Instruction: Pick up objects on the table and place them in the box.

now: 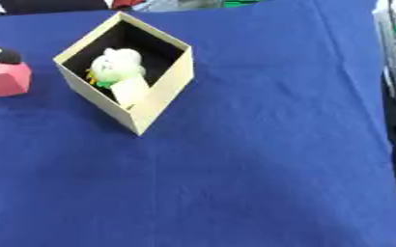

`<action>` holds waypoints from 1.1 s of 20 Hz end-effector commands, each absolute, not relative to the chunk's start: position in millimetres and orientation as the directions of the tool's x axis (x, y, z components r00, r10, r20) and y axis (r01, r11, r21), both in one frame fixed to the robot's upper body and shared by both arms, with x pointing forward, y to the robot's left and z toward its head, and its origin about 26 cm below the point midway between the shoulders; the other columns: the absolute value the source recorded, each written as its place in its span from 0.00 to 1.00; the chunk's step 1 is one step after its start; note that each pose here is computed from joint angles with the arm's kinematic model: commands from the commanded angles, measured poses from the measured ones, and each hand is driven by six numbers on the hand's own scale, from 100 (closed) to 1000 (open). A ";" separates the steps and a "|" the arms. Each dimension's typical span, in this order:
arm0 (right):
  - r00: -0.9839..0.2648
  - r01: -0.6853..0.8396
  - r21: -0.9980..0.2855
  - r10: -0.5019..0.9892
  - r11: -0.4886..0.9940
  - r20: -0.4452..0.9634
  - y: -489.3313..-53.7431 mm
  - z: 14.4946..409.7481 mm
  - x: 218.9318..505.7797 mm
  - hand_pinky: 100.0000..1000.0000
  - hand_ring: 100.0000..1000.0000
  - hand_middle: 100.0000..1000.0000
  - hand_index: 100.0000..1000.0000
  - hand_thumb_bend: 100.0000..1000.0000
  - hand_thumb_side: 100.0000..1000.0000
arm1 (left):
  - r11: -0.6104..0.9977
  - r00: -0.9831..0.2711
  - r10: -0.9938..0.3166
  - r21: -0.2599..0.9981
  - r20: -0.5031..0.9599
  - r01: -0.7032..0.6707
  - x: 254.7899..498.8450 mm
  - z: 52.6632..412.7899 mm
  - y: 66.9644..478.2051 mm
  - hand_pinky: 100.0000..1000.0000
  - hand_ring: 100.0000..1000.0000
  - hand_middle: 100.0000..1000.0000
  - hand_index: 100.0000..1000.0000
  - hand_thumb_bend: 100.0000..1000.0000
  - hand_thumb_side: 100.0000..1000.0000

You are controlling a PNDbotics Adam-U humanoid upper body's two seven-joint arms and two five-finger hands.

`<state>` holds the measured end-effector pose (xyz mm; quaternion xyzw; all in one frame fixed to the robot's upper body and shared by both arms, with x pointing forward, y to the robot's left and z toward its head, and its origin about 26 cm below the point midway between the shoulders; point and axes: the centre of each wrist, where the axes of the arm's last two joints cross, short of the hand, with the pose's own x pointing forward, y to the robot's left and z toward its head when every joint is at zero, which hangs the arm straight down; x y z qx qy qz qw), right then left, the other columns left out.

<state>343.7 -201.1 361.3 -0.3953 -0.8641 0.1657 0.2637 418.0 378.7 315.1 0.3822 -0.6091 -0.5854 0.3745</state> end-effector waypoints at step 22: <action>-0.561 0.611 -0.466 0.766 0.639 0.314 -204.7 377.7 338.6 0.88 0.91 0.82 0.97 0.00 0.88 | -0.160 -0.156 -0.975 0.987 -0.156 0.014 424.0 308.4 444.7 0.81 0.90 0.85 0.94 0.88 0.61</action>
